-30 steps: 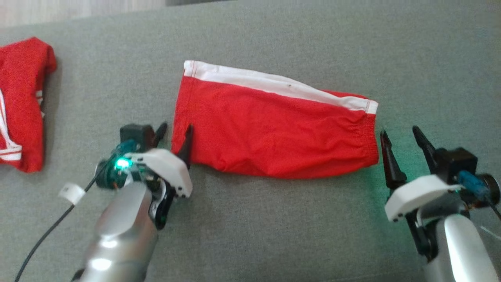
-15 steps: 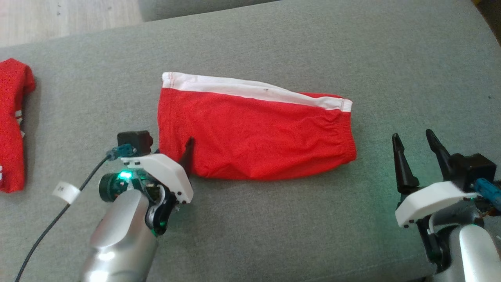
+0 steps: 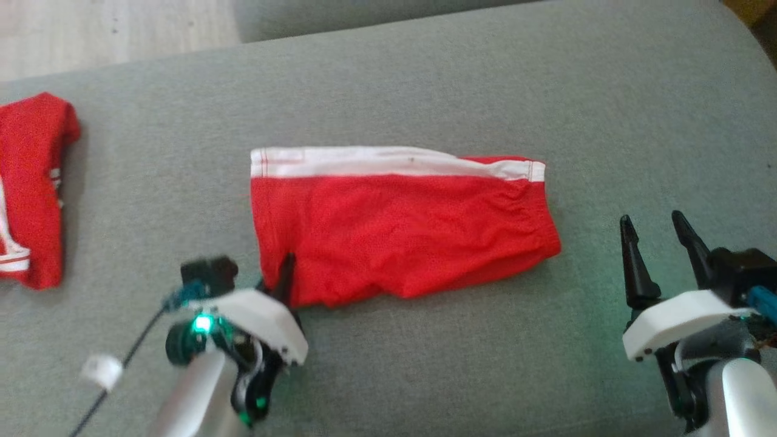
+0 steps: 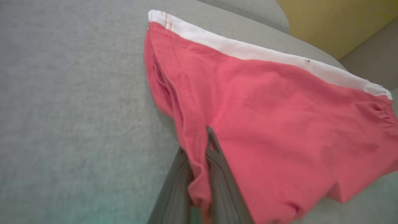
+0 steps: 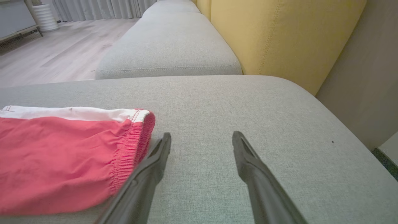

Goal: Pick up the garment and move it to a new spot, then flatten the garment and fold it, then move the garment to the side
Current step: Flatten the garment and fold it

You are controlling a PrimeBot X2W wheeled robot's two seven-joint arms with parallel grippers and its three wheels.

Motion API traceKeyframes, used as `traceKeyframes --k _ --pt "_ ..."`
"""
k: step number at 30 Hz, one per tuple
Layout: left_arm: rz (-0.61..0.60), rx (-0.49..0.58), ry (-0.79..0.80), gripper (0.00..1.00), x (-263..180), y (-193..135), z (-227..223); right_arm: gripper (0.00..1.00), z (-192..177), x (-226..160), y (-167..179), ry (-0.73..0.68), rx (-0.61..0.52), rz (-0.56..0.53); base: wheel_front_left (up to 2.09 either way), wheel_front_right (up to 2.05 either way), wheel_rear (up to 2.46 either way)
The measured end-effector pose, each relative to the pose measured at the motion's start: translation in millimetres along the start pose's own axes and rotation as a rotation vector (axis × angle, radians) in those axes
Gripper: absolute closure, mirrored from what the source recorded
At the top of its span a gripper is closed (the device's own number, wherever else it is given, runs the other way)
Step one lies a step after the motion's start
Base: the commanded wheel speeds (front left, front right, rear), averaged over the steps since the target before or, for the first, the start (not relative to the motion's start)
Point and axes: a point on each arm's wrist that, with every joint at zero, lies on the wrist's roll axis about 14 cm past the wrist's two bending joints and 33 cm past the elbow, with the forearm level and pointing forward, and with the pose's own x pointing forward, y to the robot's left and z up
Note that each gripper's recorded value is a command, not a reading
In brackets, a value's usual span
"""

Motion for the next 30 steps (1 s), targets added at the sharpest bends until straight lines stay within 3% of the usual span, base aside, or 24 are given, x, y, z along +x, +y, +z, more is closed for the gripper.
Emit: traceKeyframes --k 10,12,13,21,26,30 --pt "0.067 -0.087 -0.088 0.99 -45 6 -18 0.0 3 -4 12 -0.007 0.0 0.036 0.0 0.0 0.0" --pt "0.068 -0.085 -0.123 0.45 -47 5 -11 0.0 3 -4 13 -0.008 0.0 0.041 0.0 0.0 0.0" --pt "0.064 -0.077 -0.143 0.0 -48 3 -6 0.0 1 -4 14 0.002 -0.001 0.044 0.0 0.0 0.0" --pt "0.061 0.01 -0.373 0.0 -64 1 42 0.0 -4 3 34 0.049 -0.049 0.097 0.0 0.0 0.0" --pt "0.116 0.053 -0.512 0.0 -89 13 72 0.0 11 18 62 0.049 -0.097 0.17 0.0 0.0 0.0" --pt "0.195 0.04 -0.548 0.0 -114 29 66 0.0 -11 19 81 0.155 -0.12 0.227 0.0 0.0 0.0"
